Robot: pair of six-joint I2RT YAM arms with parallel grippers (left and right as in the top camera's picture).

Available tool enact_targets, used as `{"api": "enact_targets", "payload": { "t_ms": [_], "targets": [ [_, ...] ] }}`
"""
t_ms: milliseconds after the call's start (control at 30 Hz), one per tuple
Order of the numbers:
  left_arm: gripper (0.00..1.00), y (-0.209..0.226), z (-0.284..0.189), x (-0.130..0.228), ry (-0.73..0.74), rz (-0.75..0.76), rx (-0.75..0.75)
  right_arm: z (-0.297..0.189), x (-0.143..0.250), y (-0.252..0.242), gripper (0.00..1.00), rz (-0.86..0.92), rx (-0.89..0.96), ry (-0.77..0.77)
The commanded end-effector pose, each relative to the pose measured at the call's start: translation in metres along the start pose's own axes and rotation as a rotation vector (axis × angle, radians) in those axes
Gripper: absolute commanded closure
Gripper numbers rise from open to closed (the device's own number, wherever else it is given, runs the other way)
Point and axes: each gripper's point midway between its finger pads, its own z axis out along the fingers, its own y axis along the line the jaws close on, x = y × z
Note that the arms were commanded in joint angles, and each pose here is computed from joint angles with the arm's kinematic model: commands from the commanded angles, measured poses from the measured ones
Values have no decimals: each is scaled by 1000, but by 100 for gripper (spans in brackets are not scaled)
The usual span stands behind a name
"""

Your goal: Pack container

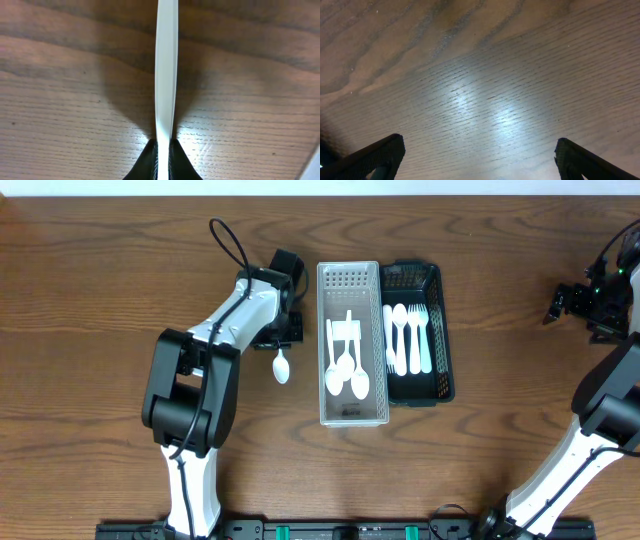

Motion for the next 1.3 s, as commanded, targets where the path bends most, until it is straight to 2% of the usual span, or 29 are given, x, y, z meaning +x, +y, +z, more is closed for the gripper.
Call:
{"api": "enact_targets", "payload": {
  "t_ms": [0, 133, 333, 467, 667, 833, 1000, 1067, 1100, 1133, 1167, 1267],
  "targets": [
    [94, -2, -36, -17, -98, -8, 23, -3, 0, -1, 1, 16, -3, -6],
    [94, -7, -69, -22, -172, -5, 63, -3, 0, -1, 1, 16, -3, -6],
    [94, -20, -143, -23, -324, 9, 193, -3, 0, -1, 1, 16, -3, -6],
    [94, -47, -181, -16, -406, 65, 303, -3, 0, -1, 1, 16, -3, -6],
    [94, -107, -191, 6, -405, 122, 410, -3, 0, -1, 1, 16, -3, -6],
    [94, -142, -176, 18, -391, 180, 413, -3, 0, -1, 1, 16, -3, -6],
    [79, -146, -156, 17, -366, 185, 376, -3, 0, -1, 1, 16, -3, -6],
    [76, -145, -153, 15, -362, 181, 372, -3, 0, -1, 1, 16, -3, -6],
    [71, -145, -152, 14, -366, 179, 369, -3, 0, -1, 1, 16, -3, -6],
    [54, -144, -152, 13, -369, 178, 367, -3, 0, -1, 1, 16, -3, -6],
    [45, -143, -153, 11, -378, 182, 366, -3, 0, -1, 1, 16, -3, -6],
    [29, -142, -159, 4, -409, 194, 374, -3, 0, -1, 1, 16, -3, -6]
  ]
}}
